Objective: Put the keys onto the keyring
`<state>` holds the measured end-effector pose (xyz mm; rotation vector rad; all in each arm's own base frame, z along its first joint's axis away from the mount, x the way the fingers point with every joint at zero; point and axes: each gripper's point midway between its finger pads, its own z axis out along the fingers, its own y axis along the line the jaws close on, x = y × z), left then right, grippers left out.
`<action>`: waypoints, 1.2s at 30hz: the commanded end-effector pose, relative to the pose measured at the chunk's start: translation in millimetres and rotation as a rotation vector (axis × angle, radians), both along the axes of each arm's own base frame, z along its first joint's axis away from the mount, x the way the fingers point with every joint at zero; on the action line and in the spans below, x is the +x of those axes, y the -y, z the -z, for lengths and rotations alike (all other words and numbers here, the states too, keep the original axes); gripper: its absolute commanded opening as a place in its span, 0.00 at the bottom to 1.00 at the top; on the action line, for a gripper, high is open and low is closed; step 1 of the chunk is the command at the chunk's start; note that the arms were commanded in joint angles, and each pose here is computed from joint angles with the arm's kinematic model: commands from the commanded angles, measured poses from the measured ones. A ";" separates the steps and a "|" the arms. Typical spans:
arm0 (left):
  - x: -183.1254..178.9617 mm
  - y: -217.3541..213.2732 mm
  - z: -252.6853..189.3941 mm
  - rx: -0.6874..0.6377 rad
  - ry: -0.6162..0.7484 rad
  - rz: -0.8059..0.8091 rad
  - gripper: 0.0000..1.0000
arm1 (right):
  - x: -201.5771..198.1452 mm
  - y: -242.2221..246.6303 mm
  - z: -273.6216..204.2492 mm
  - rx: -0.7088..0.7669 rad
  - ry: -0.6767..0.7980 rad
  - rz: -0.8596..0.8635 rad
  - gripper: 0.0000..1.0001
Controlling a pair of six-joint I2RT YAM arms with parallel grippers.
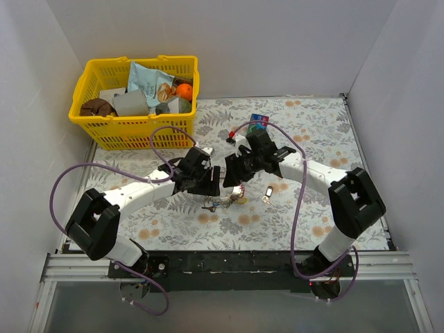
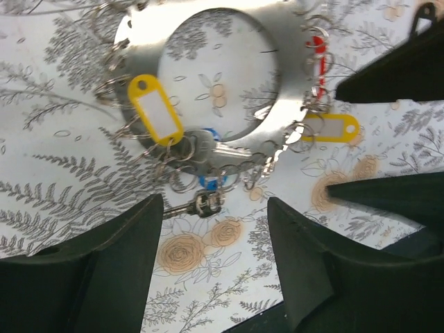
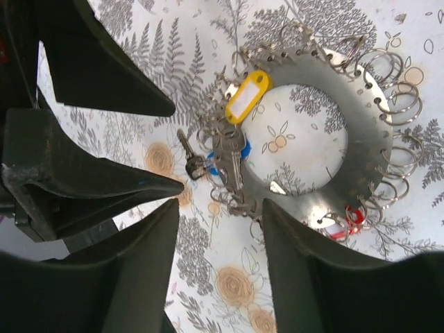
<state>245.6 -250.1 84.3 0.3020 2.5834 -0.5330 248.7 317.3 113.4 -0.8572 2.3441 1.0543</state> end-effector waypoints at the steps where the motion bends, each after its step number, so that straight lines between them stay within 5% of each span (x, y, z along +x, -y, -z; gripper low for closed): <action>1: 7.8 -21.0 0.3 -0.056 -0.042 -0.145 0.62 | 17.4 -11.2 -7.1 0.001 0.013 -0.012 0.43; 4: 11.8 -32.3 3.6 -0.142 -0.115 -0.211 0.61 | 24.3 -12.3 5.2 -0.040 -0.014 0.003 0.12; 7: 11.2 -34.6 6.3 -0.242 -0.183 -0.255 0.61 | 33.8 -12.0 16.8 -0.097 -0.039 0.020 0.02; 18: 9.2 -22.1 26.7 -0.333 -0.286 -0.277 0.64 | 26.1 11.5 60.6 -0.277 -0.132 0.052 0.01; 36: 26.3 -3.6 41.0 -0.350 -0.352 -0.238 0.65 | -8.6 9.9 88.7 -0.325 -0.253 -0.021 0.01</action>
